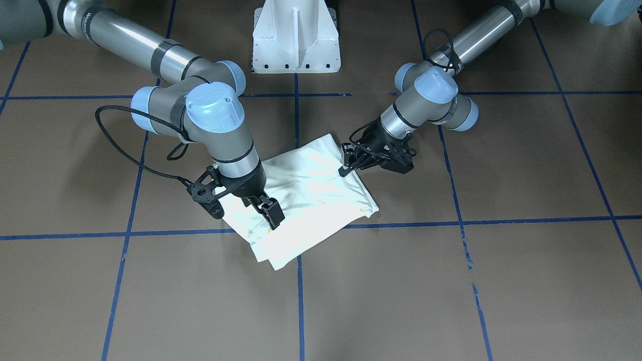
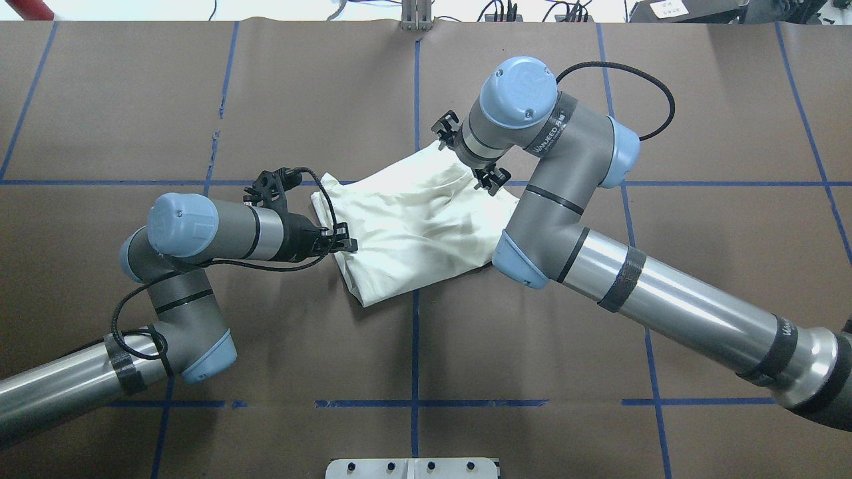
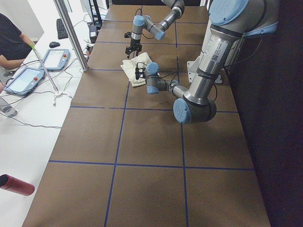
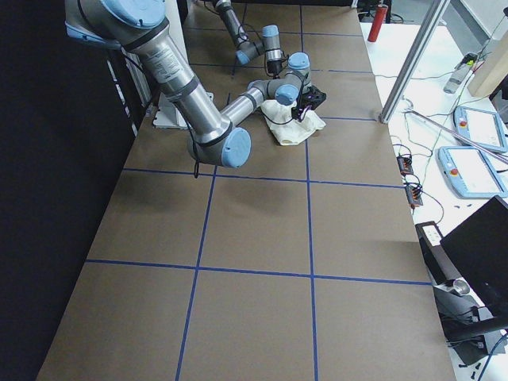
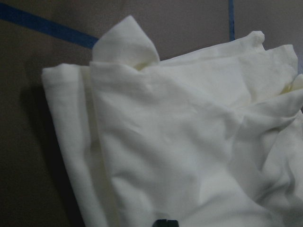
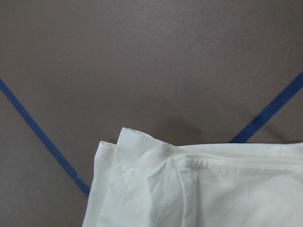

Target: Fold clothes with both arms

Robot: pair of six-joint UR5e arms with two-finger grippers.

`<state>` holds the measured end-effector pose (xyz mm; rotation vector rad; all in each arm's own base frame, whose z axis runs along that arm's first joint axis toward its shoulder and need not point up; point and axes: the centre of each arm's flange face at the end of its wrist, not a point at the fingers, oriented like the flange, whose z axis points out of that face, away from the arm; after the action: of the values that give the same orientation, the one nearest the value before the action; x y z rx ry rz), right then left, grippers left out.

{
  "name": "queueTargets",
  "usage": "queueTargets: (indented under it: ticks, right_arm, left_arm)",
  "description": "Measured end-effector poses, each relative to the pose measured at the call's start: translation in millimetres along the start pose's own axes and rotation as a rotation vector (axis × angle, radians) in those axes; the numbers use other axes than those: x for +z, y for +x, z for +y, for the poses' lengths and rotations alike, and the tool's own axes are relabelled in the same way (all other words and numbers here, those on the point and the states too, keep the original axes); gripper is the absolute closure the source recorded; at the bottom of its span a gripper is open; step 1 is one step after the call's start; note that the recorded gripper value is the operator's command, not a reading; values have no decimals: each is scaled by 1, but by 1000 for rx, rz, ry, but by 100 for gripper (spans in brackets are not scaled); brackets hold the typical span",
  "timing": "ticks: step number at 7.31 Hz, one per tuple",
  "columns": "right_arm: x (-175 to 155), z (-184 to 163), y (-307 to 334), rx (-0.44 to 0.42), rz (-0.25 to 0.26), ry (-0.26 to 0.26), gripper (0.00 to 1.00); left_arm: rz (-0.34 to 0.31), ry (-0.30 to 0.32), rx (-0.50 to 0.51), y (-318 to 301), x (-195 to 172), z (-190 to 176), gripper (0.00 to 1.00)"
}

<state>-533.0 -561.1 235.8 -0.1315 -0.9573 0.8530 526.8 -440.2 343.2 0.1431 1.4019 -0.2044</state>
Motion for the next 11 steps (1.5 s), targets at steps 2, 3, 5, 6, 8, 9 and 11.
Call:
queueTargets:
  ticks: [2,3,5,6,8,9,11]
  right_arm:
    - [-2,-2,-1,-10,-4,0,0]
    - [-3,-4,-1,-10,-5,1,0]
    - [-11,-21,10,-25,-7,4,0]
    - [-24,-39,30,-61,-13,4,0]
    - [-52,-86,89,-176,-3,-9,0]
    - [-66,-115,123,-240,11,-14,0]
    - [-93,-178,187,-368,47,-14,0]
  left_arm:
    - [-8,-8,-1,-10,-24,14,100]
    - [-8,-15,0,-16,-37,23,100]
    - [-17,-18,0,-19,-67,33,100]
    - [-33,-10,22,-26,-83,28,100]
    - [-91,20,159,-65,-131,-18,100]
    - [-128,38,239,-96,-171,-52,100]
    - [-220,73,395,-170,-259,-98,100]
